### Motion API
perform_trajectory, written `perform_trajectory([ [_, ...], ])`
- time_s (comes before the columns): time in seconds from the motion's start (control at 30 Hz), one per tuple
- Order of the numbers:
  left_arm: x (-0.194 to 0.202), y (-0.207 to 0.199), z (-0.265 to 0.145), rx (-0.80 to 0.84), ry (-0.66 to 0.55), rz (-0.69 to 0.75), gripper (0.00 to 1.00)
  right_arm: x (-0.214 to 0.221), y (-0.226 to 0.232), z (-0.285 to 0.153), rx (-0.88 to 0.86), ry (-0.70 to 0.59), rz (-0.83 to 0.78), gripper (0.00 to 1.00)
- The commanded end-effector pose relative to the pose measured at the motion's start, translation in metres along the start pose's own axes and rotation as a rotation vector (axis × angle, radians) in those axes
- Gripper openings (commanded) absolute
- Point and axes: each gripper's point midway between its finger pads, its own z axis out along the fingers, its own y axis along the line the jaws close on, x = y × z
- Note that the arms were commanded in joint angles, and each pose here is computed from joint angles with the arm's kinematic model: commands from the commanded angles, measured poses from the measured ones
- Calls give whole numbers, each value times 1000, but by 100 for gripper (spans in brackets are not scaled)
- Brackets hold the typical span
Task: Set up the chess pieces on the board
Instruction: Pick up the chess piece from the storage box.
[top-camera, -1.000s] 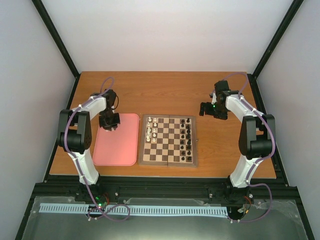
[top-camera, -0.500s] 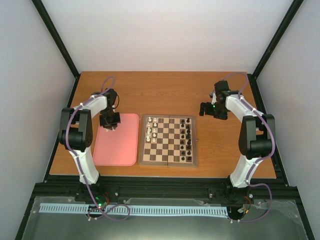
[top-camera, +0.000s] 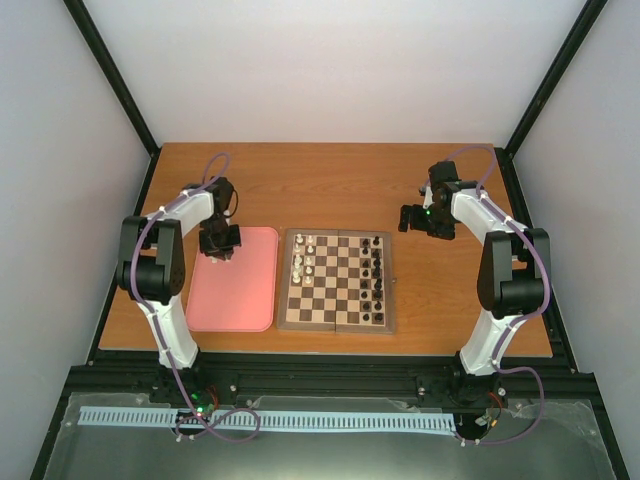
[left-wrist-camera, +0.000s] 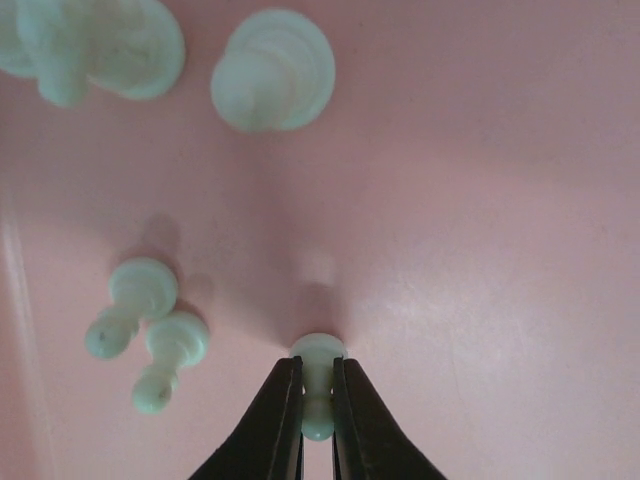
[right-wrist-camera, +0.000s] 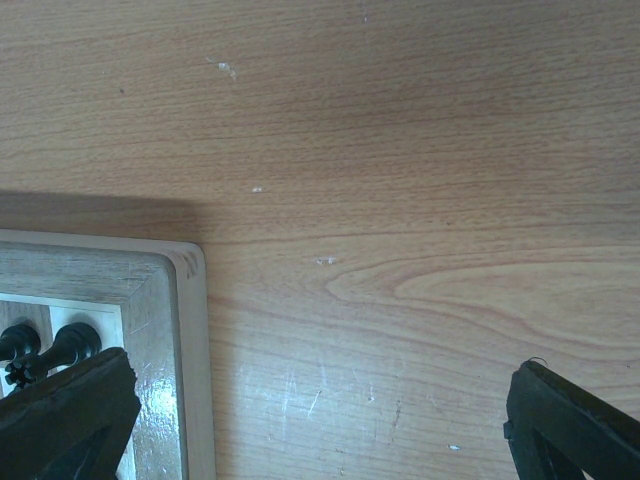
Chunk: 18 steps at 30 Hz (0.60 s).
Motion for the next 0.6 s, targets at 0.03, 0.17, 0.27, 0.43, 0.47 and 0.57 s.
perform_trajectory([
  [0.03,12,-6,-48,62,-40,19,1,-3,-3,1,4,-3,6,100],
  [0.17,42,-26,-78,89,-41,95,1,-3,-3,3,3,1,10,100],
  [0.27,73,-54,-91,117,-24,187,1,-4,-3,2,1,-1,11,100],
  [0.43,126,-112,-104,150,-11,386,1,-4,-3,1,7,-5,10,100],
  [0.47,132,-120,-104,150,-13,410,1,-4,-3,1,6,-5,11,100],
  [0.57,143,-135,-99,125,-27,464,1,-2,-3,0,-1,-7,14,100],
])
